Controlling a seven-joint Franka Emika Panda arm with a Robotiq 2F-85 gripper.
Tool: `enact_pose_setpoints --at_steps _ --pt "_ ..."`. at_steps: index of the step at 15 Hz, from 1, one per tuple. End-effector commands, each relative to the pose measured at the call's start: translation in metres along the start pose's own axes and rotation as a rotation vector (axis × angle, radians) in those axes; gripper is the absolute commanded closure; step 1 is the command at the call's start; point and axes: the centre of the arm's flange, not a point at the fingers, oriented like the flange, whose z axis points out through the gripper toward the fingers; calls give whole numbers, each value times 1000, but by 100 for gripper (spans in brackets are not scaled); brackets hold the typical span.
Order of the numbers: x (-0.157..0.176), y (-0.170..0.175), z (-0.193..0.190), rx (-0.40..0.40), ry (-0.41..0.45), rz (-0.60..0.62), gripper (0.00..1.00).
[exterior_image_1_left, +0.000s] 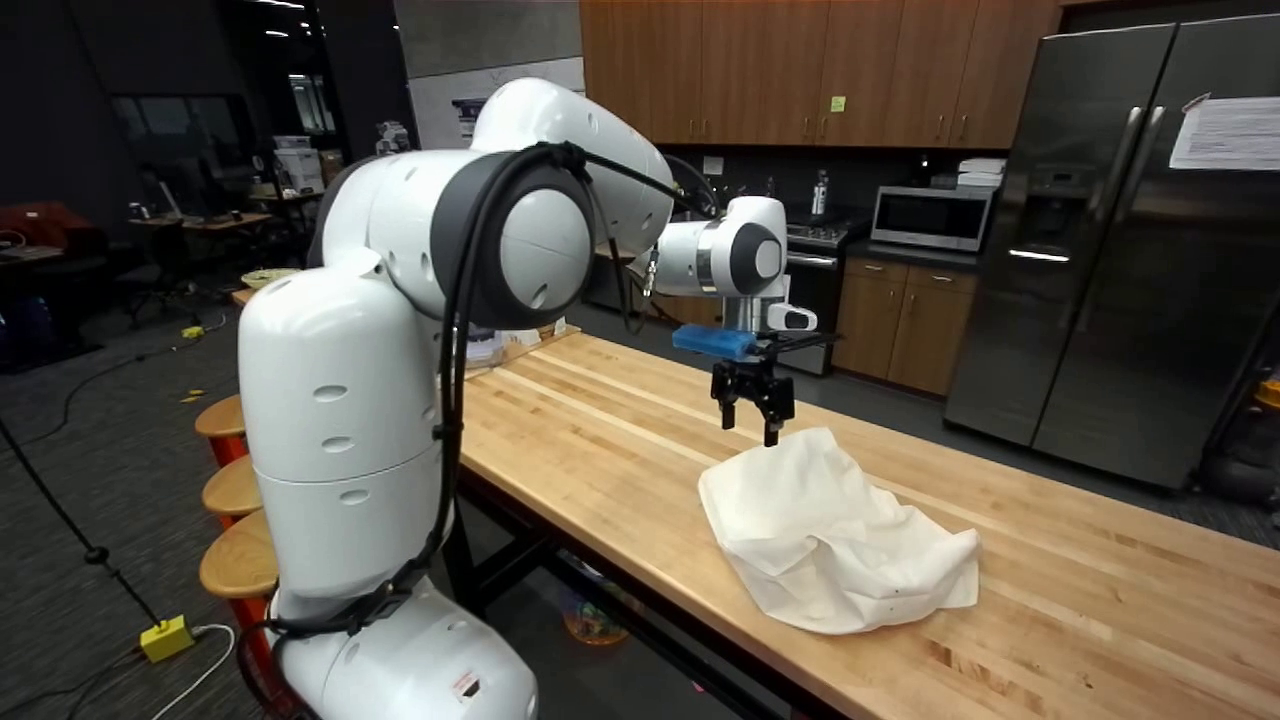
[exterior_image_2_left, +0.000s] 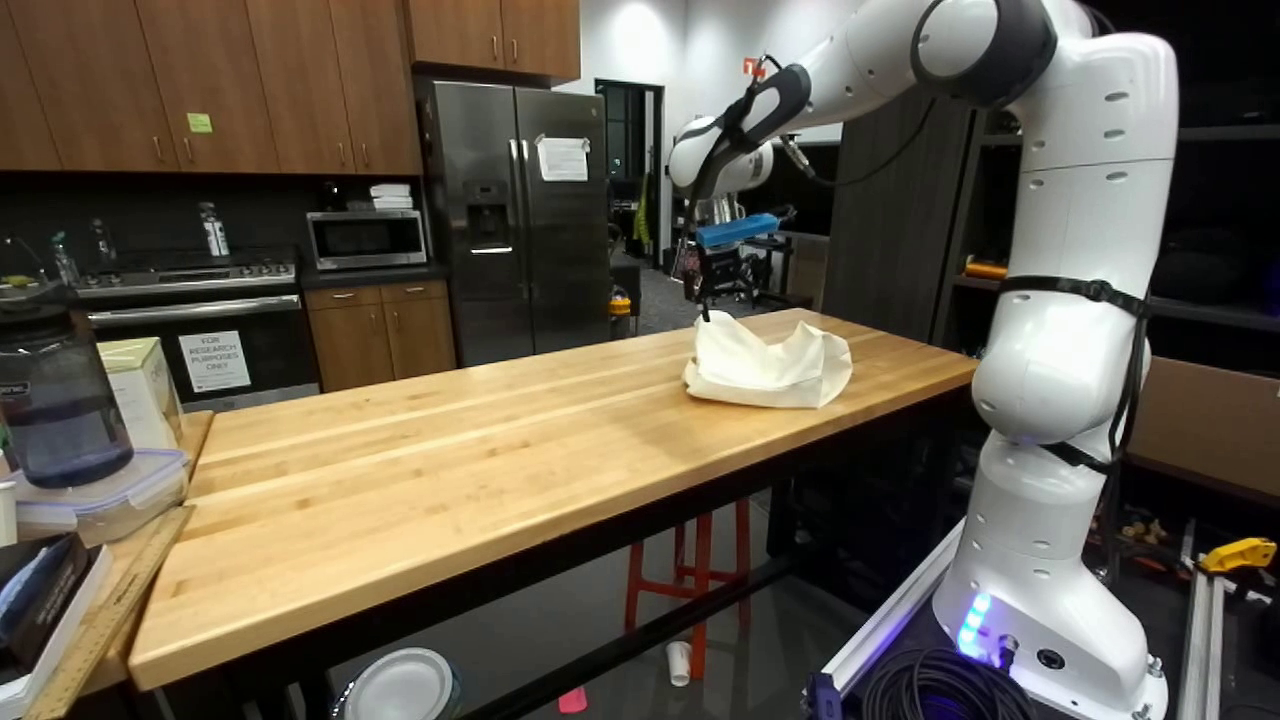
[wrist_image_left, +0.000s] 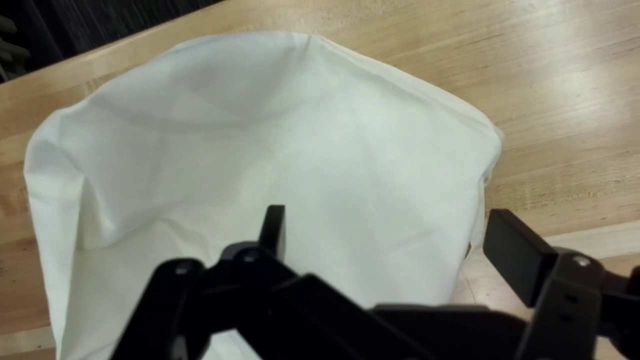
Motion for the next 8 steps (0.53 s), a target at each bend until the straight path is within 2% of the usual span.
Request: enact_pose_setpoints --at_steps 1,6,8 --pt "-1 -8 4 44 -1 -25 0" --pt "-4 -26 -3 73 99 -137 0" --pt "-5 -32 0 74 111 -165 0"
